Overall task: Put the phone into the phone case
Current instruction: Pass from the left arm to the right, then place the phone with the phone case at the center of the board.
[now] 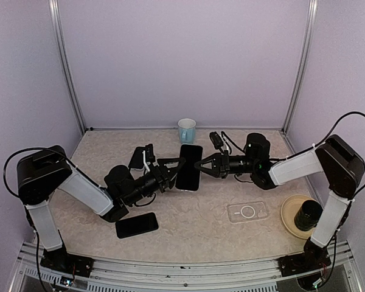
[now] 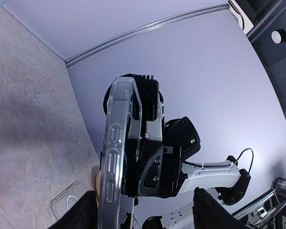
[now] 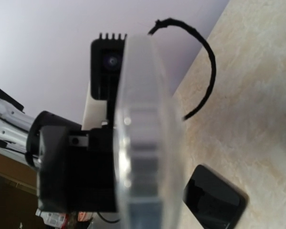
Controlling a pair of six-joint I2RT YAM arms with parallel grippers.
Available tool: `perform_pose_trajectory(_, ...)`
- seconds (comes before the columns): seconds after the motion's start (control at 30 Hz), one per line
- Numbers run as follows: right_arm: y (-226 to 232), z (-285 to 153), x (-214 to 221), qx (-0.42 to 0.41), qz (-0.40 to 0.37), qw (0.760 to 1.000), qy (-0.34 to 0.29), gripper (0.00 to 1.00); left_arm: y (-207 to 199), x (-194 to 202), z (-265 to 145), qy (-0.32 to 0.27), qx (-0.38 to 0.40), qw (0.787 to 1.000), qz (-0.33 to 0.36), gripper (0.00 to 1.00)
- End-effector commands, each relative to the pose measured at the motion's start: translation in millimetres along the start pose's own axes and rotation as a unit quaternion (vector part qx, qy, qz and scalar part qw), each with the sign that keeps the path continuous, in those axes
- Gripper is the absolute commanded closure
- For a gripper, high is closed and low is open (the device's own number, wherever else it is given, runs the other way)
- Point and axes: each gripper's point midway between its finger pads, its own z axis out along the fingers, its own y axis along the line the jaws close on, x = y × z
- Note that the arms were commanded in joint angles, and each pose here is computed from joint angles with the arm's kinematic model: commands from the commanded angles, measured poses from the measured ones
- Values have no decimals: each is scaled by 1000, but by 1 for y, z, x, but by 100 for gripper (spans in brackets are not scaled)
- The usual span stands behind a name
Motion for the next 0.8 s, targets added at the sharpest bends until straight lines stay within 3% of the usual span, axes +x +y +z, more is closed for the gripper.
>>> perform_pose_trajectory(0.0,13,7,-15,-11,-36,999,12,100,-7,-17,-11,-8,3,1000,13,24)
perform_pose_trajectory(0.1,6,8,-22,1,-29,999,22,100,-2,-34,-22,-18,-24,999,33,7)
perform_pose_trajectory(0.17,-2,9,-27,16,-20,999,27,100,2,-44,-30,-26,-45,998,46,1)
perform_pose_trajectory(0.47,-50,16,-65,74,15,997,29,100,14,-83,-68,-58,-180,971,143,1)
perform_pose_trajectory(0.77,-111,31,-110,123,47,991,28,100,21,-100,-103,-88,-271,944,169,1)
